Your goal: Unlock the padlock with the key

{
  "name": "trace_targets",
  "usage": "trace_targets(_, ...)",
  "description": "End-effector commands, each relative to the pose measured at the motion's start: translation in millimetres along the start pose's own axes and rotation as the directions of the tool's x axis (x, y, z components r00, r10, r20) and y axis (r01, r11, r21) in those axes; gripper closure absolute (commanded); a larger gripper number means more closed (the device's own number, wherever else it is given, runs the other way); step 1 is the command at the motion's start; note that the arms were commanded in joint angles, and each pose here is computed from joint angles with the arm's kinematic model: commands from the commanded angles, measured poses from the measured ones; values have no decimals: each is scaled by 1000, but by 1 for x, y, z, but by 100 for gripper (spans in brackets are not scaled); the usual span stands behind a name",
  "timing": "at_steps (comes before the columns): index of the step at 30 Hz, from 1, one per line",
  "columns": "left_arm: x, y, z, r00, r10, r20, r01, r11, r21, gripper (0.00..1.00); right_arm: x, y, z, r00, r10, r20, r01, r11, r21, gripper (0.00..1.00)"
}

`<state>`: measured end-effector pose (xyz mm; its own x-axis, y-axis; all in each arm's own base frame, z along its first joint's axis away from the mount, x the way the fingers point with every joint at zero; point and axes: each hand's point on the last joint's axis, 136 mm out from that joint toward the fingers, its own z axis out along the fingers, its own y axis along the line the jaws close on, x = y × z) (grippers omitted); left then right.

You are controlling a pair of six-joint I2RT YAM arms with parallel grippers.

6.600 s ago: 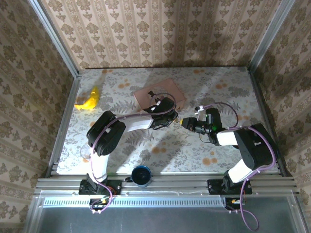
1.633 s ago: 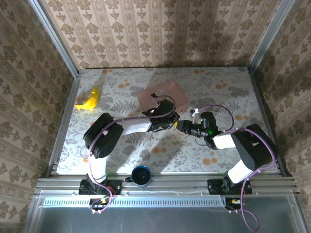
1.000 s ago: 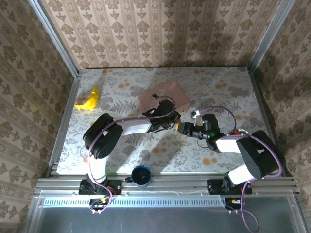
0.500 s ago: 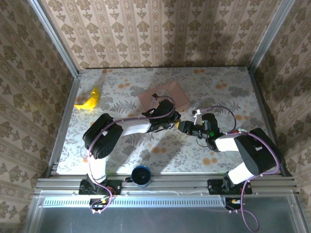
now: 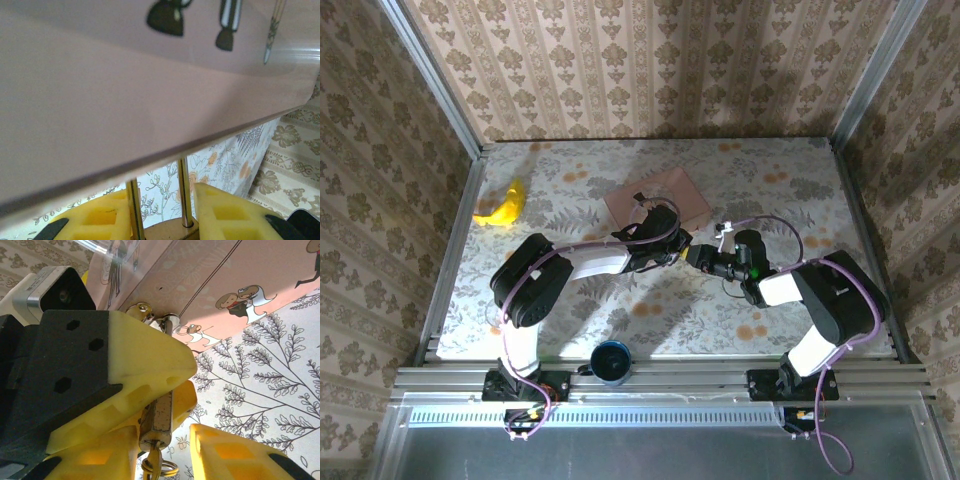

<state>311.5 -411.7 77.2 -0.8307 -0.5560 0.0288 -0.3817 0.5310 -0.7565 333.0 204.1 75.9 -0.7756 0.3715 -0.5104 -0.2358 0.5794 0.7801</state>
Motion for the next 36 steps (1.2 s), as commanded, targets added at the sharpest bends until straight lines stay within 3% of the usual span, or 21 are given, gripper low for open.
trace_targets(1, 48, 17, 2, 973, -95, -212, 86, 995, -51, 100, -32, 13, 5, 996, -16, 93, 19, 999, -29, 69)
trace_targets(6, 48, 18, 0, 973, -98, -209, 90, 995, -49, 96, -41, 17, 4, 993, 2, 118, 3, 999, -41, 84)
trace_targets(11, 41, 9, -3, 978, -83, -191, 86, 996, 8, 60, -44, 17, 7, 992, 33, 120, -28, 999, -46, 98)
trace_targets(12, 39, 8, -4, 980, -75, -184, 80, 997, 20, 54, -44, 16, 7, 992, 41, 118, -36, 999, -41, 99)
trace_targets(15, 28, 0, -12, 991, -18, -134, 26, 998, 57, 22, -44, 14, 8, 991, 66, 117, -61, 997, -41, 99)
trace_targets(18, 11, -6, -25, 997, 70, -40, -67, 995, 75, 6, -46, 14, 8, 990, 79, 119, -75, 996, -41, 99)
trace_targets(23, -15, -7, -42, 979, 152, 137, -165, 982, 87, 8, -47, 13, 8, 989, 97, 115, -95, 995, -23, 99)
trace_targets(36, -48, -14, -24, 935, 23, 354, -130, 951, 280, 30, -46, 13, 9, 988, 116, 106, -113, 993, -27, 99)
